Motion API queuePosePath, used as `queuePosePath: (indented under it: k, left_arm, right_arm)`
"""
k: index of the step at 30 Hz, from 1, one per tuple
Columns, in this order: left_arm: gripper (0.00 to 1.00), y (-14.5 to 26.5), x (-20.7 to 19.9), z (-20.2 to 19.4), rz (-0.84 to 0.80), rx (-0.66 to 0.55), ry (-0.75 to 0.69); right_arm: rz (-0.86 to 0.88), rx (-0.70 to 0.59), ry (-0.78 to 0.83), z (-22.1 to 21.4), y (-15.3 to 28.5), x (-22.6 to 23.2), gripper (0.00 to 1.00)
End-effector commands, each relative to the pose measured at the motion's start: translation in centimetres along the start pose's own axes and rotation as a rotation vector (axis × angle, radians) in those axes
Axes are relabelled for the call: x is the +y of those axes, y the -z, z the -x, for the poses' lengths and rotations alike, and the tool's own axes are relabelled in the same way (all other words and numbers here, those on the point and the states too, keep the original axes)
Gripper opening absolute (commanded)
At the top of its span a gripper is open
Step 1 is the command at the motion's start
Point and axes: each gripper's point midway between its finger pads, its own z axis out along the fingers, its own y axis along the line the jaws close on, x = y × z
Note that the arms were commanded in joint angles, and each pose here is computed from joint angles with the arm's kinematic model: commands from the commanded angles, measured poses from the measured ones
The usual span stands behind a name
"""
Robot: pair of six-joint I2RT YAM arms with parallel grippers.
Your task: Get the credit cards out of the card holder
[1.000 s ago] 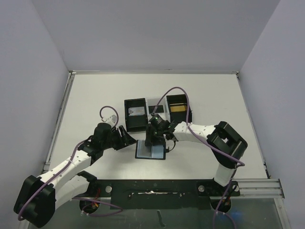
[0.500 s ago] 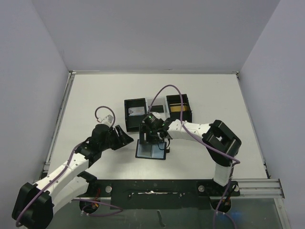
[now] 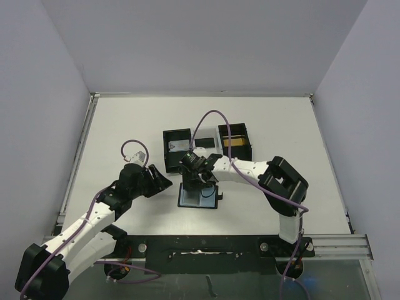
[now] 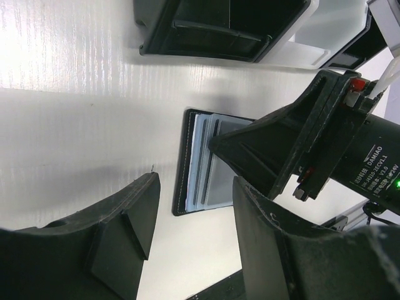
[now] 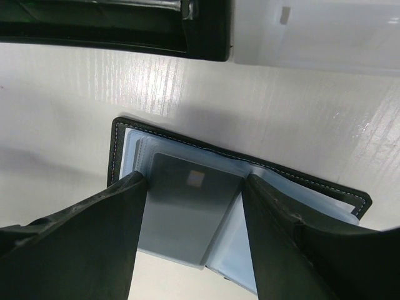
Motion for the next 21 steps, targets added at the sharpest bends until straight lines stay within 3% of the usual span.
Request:
queuePosePath:
  k: [1, 13, 21]
  left_arm:
    - [0.49, 0.2, -1.2, 1.1, -0.043, -0.033, -0.007]
    - [0.49, -0.2, -4.6, -0.9, -0.255, 0.082, -0.072]
    - [0.49, -1.2, -6.3, -4.3, -0.38, 0.266, -0.094]
  right_arm:
    - [0.065, -0.008, -0.003, -0.1, 0.0, 0.5, 0.56]
    - [0.293, -0.009, -0.093, 0.0, 0.7, 1.2, 0.46]
    - [0.345, -0.014, -0.13, 0.2, 0.8, 0.7, 0.46]
